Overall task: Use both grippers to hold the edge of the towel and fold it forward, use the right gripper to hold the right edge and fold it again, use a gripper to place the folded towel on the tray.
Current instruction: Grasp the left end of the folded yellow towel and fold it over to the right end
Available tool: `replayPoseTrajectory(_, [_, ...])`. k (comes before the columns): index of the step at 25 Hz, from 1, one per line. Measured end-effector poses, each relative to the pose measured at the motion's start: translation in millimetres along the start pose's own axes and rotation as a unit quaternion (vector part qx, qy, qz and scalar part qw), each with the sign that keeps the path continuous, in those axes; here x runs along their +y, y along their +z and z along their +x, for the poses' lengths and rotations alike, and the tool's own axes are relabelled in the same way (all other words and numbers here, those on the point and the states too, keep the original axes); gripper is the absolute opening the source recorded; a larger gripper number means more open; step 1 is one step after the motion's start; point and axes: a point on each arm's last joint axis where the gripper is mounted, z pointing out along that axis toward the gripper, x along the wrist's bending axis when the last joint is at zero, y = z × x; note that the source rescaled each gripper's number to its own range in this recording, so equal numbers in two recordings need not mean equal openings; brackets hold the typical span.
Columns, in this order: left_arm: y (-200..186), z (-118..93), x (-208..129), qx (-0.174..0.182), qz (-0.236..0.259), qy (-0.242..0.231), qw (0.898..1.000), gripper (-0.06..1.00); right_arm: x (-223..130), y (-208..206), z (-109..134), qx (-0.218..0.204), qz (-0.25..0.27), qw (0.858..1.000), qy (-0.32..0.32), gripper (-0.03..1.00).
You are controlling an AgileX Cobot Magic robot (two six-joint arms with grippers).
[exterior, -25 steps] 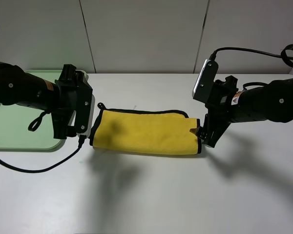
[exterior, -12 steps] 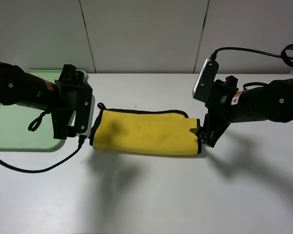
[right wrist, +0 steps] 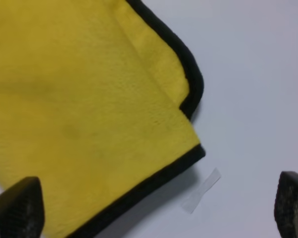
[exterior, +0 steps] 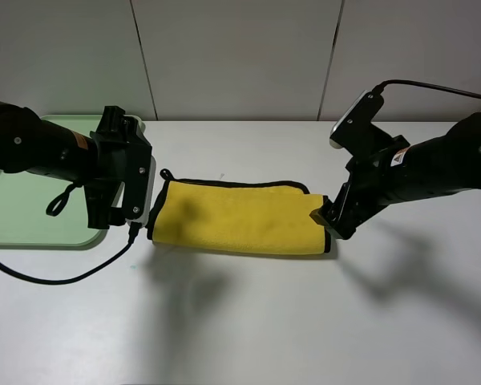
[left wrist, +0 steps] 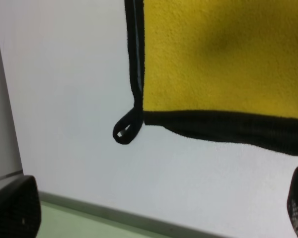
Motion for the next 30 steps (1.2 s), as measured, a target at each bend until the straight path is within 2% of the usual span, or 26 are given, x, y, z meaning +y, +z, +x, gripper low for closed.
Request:
replayPoseTrajectory(5, [0, 0, 0, 0.000, 0.000, 0.000, 1.000, 1.00, 5, -26, 1, 0.016, -0.007, 0.997, 0.077, 1.00])
replayPoseTrajectory(10, [0, 0, 0, 0.000, 0.000, 0.000, 1.000, 1.00, 4, -49, 5, 0.043, 0.013, 0.987, 0.154, 1.00])
replayPoseTrajectory(17, [0, 0, 0, 0.000, 0.000, 0.000, 1.000, 1.00, -12, -77, 12, 0.059, 0.106, 0.972, 0.202, 1.00])
replayPoseTrajectory(20, [0, 0, 0, 0.000, 0.000, 0.000, 1.000, 1.00, -23, -91, 14, 0.056, 0.159, 0.965, 0.199, 1.00])
replayPoseTrajectory(23, [0, 0, 0, 0.000, 0.000, 0.000, 1.000, 1.00, -29, -108, 17, 0.059, 0.184, 0.960, 0.200, 1.00])
replayPoseTrajectory(26, [0, 0, 0, 0.000, 0.000, 0.000, 1.000, 1.00, -31, -129, 19, 0.053, 0.169, 0.963, 0.202, 1.00])
replayPoseTrajectory(30, [0, 0, 0, 0.000, 0.000, 0.000, 1.000, 1.00, -36, -163, 21, 0.036, 0.115, 0.970, 0.209, 1.00])
